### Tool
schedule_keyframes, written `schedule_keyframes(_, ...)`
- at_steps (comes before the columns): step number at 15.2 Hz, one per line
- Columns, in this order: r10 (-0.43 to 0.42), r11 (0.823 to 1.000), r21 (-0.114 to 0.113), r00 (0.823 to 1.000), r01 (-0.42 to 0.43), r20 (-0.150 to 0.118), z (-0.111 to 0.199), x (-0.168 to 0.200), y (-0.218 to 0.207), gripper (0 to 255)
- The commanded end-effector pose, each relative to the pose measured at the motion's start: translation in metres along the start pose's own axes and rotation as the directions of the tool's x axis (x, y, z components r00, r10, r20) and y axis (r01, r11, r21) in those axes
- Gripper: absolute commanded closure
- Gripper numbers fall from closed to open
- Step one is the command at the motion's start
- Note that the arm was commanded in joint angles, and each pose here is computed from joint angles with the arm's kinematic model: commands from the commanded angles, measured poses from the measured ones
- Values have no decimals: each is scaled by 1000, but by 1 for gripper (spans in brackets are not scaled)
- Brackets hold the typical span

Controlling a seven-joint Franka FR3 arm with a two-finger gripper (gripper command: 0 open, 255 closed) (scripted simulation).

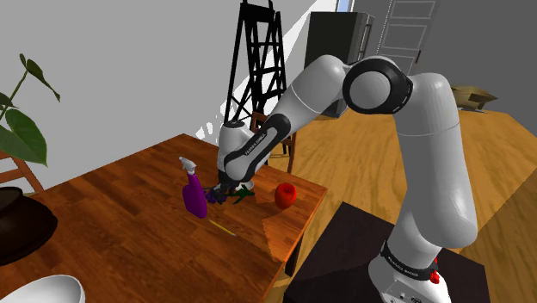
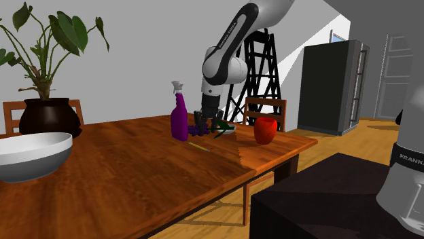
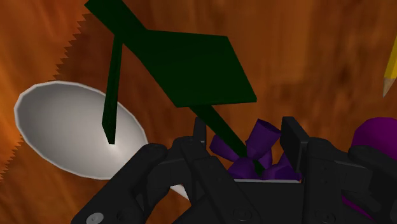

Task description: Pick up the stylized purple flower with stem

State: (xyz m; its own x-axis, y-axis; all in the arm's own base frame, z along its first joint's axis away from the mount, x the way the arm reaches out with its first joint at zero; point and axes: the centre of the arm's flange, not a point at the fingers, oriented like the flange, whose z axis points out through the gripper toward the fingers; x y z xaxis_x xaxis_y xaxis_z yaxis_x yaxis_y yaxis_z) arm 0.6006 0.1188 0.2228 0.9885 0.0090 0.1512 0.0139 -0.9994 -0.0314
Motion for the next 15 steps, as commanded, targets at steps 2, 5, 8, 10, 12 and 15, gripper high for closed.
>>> schedule_keyframes(2,0,1000,0,1000,0,1,1,0,0,255)
schedule_keyframes(5,0,1000,0,1000,0,1,1,0,1,255)
schedule_keyframes(8,0,1000,0,1000,0,1,-15,2,0,255)
schedule_keyframes(10,0,1000,0,1000,0,1,-25,4,0,255)
schedule_keyframes(12,0,1000,0,1000,0,1,-36,5,-1,255)
schedule_keyframes(15,0,1000,0,1000,0,1,-51,8,-1,255)
